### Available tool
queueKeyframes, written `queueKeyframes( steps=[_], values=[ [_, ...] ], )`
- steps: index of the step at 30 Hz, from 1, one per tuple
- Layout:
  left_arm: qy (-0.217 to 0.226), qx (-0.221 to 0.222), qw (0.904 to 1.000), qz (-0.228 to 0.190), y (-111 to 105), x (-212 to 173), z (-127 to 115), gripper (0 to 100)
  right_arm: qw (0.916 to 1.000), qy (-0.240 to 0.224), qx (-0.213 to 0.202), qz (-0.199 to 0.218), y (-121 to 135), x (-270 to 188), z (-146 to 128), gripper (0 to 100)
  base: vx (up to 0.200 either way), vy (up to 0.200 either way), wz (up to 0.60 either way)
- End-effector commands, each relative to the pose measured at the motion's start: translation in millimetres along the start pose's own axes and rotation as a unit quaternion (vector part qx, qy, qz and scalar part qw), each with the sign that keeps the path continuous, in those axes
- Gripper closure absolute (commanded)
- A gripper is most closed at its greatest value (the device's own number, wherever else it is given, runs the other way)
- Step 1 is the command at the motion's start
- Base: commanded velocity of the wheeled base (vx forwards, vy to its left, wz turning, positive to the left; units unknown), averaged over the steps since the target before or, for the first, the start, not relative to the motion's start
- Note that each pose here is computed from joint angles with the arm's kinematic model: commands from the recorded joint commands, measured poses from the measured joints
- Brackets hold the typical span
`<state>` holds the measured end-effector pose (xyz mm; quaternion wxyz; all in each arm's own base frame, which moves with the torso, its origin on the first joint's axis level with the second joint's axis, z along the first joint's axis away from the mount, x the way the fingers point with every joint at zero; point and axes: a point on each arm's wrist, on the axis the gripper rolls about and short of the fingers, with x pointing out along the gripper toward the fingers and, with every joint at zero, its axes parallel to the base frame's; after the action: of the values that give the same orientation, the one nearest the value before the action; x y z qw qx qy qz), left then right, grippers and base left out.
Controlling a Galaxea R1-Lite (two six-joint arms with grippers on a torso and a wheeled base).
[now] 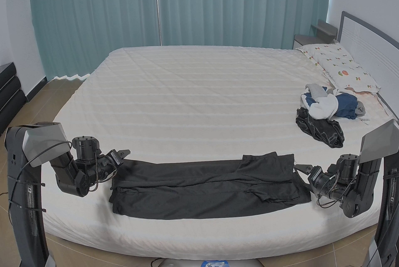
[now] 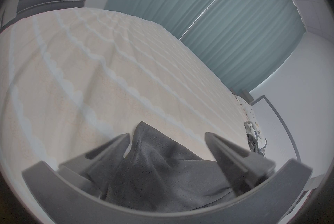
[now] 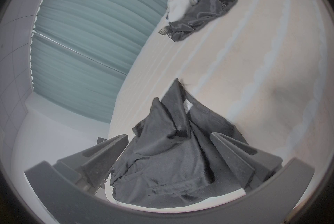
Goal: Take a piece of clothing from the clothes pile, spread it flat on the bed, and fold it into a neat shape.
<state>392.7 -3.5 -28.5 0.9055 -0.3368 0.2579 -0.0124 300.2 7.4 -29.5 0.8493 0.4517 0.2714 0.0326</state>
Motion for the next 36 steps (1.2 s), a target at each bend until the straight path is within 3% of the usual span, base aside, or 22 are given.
queueKeyframes(
  steps=[1,7,11,18,19,26,31,36],
  values=[
    [0.009,0.004,0.9999,0.008,6,9,-9,100,0.9999,0.006,0.004,-0.008,-6,1,-4,0,0.0,0.0,0.0],
    [-0.013,0.025,0.9988,0.04,14,14,-13,100,0.9999,0.009,0.002,-0.01,-7,1,-6,0,0.0,0.0,0.0],
    [-0.04,0.02,0.997,0.063,15,14,-9,100,0.9999,0.009,0.001,-0.01,-7,1,-6,0,0.0,0.0,0.0],
    [-0.042,-0.008,0.997,0.064,14,12,-9,100,0.9999,0.005,-0.002,-0.016,-1,-9,-8,0,0.0,0.0,0.0],
    [-0.039,-0.009,0.9972,0.062,14,12,-10,0,0.9998,0.004,-0.012,-0.013,10,-16,-13,0,0.0,0.0,0.0],
    [-0.042,-0.014,0.997,0.063,15,11,-10,0,0.9961,0.074,-0.047,0.013,43,-34,-57,0,0.0,0.0,0.0],
    [-0.055,-0.053,0.9948,0.067,15,8,-6,0,0.9937,0.102,-0.045,-0.015,31,-22,-75,0,0.0,0.0,0.0],
    [-0.056,-0.068,0.9937,0.069,12,0,-5,0,0.9934,0.099,-0.054,-0.02,32,-18,-82,0,0.0,0.0,0.0]
  ],
)
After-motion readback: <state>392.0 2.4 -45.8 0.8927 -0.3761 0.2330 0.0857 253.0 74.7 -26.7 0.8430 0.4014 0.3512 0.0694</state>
